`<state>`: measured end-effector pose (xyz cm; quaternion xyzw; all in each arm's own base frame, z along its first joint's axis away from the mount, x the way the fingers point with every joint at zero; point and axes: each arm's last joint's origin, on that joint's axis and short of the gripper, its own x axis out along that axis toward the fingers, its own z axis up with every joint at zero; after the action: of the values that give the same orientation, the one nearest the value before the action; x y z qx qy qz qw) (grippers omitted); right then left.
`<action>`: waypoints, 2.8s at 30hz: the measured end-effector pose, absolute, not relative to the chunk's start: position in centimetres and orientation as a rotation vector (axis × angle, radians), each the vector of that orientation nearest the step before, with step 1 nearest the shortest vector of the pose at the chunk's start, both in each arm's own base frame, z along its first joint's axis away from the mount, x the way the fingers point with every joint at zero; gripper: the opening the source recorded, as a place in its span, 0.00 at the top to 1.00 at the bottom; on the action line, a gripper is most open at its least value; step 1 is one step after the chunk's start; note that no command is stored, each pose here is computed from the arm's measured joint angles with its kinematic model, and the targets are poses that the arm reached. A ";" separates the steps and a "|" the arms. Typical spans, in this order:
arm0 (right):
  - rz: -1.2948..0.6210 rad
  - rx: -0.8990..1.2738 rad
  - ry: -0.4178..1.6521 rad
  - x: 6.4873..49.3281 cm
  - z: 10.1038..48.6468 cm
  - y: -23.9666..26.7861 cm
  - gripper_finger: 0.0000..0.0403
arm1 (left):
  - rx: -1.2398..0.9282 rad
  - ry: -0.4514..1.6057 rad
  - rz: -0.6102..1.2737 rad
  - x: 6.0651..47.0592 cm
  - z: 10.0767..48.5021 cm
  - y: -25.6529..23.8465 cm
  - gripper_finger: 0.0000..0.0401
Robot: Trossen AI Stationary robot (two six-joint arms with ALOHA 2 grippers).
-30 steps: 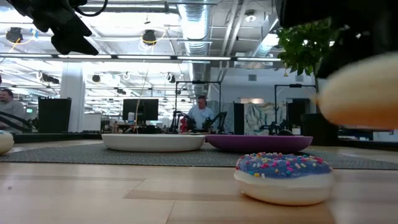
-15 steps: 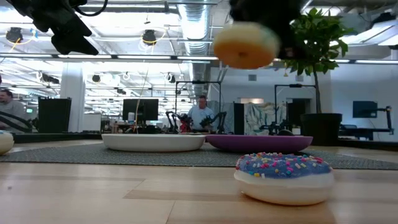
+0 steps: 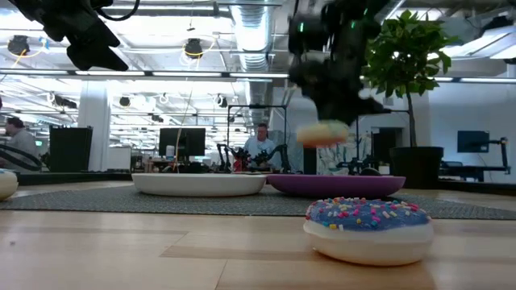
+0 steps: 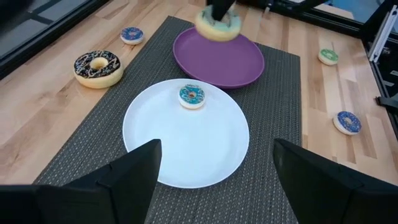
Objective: Pick & Place donuts
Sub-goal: Put the large light blue donut on the violet plate, then put the small white donut on the white plate
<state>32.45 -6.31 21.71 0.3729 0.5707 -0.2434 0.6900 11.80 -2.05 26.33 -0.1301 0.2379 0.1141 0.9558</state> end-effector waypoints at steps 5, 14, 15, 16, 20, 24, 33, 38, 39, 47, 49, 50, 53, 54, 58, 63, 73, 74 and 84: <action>-0.527 0.805 1.388 33.0 18.6 -7.7 0.71 | -0.273 0.479 0.232 11.8 26.4 -2.1 0.25; -0.523 0.736 1.457 33.8 15.4 -8.6 0.71 | -0.272 0.474 0.242 11.8 26.4 -2.0 0.25; -0.523 0.735 1.463 33.8 15.3 -8.6 0.71 | -0.271 0.473 0.246 11.8 26.4 -2.0 0.25; -0.524 0.733 1.463 33.8 15.3 -8.6 0.71 | -0.271 0.472 0.249 11.8 26.4 -2.0 0.25; -0.543 0.718 1.455 33.8 15.4 -8.7 0.71 | -0.268 0.468 0.262 11.8 26.4 -2.0 0.25; -0.593 0.700 1.425 33.5 16.3 -8.7 0.70 | -0.265 0.465 0.274 11.8 26.4 -1.9 0.25; -0.621 0.676 1.396 32.8 18.1 -8.8 0.62 | -0.264 0.465 0.275 11.8 26.4 -1.9 0.25; -0.624 0.660 1.452 32.8 17.3 -8.3 0.57 | -0.264 0.465 0.276 11.8 26.4 -1.9 0.25; -0.623 0.659 1.455 32.7 17.3 -8.2 0.56 | -0.265 0.465 0.275 11.8 26.4 -1.9 0.25; -0.631 0.636 1.466 32.7 17.4 -7.9 0.46 | -0.268 0.464 0.276 11.8 26.4 -1.9 0.25; -0.631 0.635 1.467 32.7 17.4 -7.9 0.45 | -0.270 0.464 0.276 11.8 26.4 -1.9 0.25; -0.633 0.635 1.468 32.7 17.4 -7.9 0.44 | -0.270 0.464 0.276 11.8 26.4 -1.9 0.25; -0.635 0.634 1.477 32.6 17.4 -7.8 0.43 | -0.271 0.464 0.277 11.8 26.4 -1.9 0.25; -0.635 0.634 1.484 32.5 17.4 -7.8 0.43 | -0.271 0.464 0.277 11.8 26.4 -1.9 0.25; -0.632 0.630 1.493 32.4 17.6 -7.8 0.44 | -0.271 0.464 0.277 11.8 26.4 -1.9 0.25; -0.616 0.620 1.434 31.8 19.6 -7.4 0.45 | -0.267 0.464 0.276 11.8 26.4 -1.9 0.25; -0.469 0.471 1.203 30.3 26.1 -2.9 0.54 | -0.204 0.473 0.261 11.8 26.4 -1.9 0.25; -0.434 0.432 1.177 30.2 26.6 -1.9 0.56 | -0.204 0.472 0.261 11.8 26.4 -1.9 0.25; -0.036 0.032 1.158 30.1 26.3 8.6 0.96 | -0.125 0.530 0.249 12.6 25.8 -2.2 0.25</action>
<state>30.07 8.65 26.28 0.0149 0.5470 -0.0168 0.8369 12.61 -2.15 25.84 -0.0616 0.2611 0.1225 0.9555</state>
